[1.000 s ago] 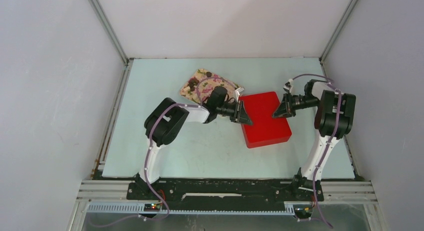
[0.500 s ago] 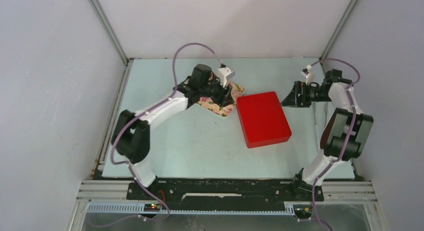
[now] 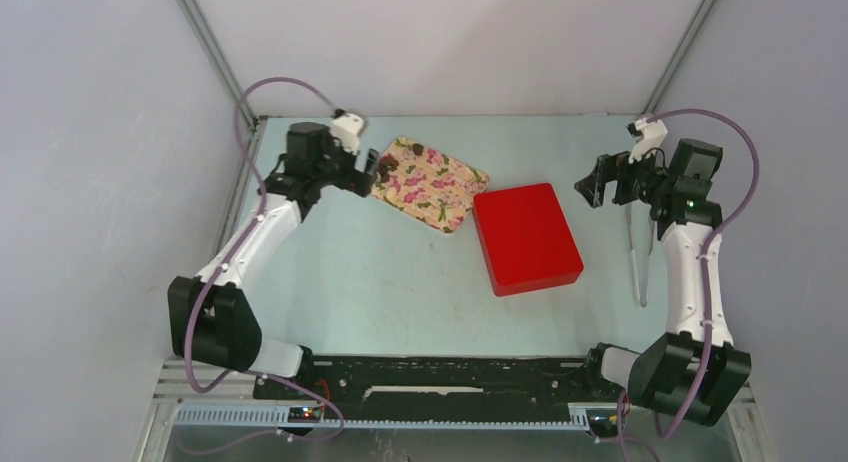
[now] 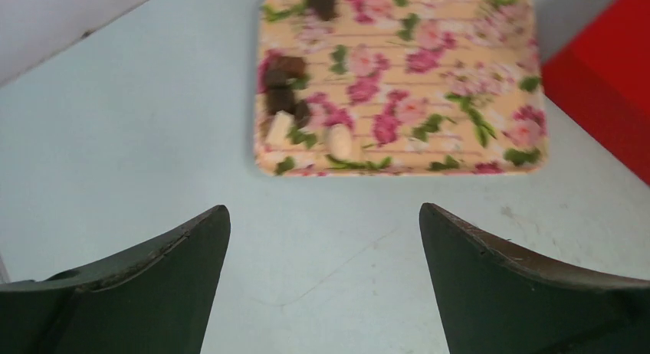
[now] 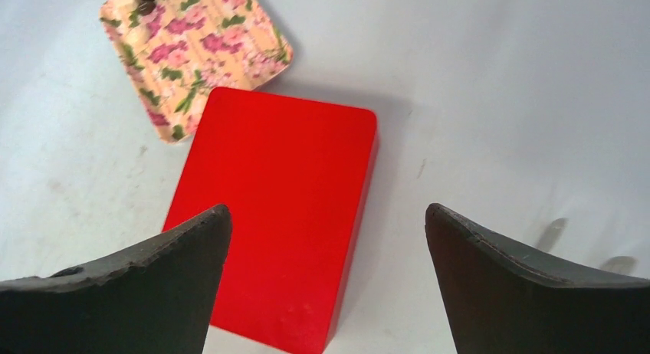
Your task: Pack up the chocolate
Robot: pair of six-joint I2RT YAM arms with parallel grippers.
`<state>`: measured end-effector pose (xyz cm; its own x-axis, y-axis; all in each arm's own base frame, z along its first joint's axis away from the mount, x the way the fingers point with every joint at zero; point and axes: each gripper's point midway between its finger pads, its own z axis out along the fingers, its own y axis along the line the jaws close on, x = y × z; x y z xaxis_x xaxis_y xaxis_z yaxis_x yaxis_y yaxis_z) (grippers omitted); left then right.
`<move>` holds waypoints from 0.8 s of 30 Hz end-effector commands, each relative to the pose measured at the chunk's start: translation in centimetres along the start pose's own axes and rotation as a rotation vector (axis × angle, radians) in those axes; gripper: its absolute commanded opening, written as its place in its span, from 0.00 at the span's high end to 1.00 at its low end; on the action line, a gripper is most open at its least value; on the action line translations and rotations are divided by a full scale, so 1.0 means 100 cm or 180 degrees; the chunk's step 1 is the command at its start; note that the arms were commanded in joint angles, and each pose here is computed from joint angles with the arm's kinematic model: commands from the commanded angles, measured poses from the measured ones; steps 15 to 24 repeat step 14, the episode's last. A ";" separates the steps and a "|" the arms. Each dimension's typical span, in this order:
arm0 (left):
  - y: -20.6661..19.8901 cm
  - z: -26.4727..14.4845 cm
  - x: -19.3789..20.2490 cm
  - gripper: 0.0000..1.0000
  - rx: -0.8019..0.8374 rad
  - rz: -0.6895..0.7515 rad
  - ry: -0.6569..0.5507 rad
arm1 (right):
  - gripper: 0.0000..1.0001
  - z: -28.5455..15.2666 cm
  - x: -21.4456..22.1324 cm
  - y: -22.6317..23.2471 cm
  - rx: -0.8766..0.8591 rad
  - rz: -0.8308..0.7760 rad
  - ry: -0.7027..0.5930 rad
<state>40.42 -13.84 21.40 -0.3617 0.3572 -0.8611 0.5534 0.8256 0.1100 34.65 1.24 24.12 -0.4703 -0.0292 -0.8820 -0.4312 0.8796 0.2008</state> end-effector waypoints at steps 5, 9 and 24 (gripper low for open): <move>0.084 -0.047 -0.008 0.00 -0.0678 -0.0934 -0.0518 | 0.00 0.003 -0.023 -0.015 0.0459 -0.0158 -0.0407; 0.095 -0.059 -0.001 0.00 -0.0861 -0.0846 -0.0543 | 0.01 0.002 -0.023 -0.017 0.0484 -0.0106 -0.0419; 0.095 -0.059 0.018 0.00 -0.0862 -0.0844 -0.0408 | 0.00 0.003 -0.023 -0.016 0.0459 -0.0092 -0.0419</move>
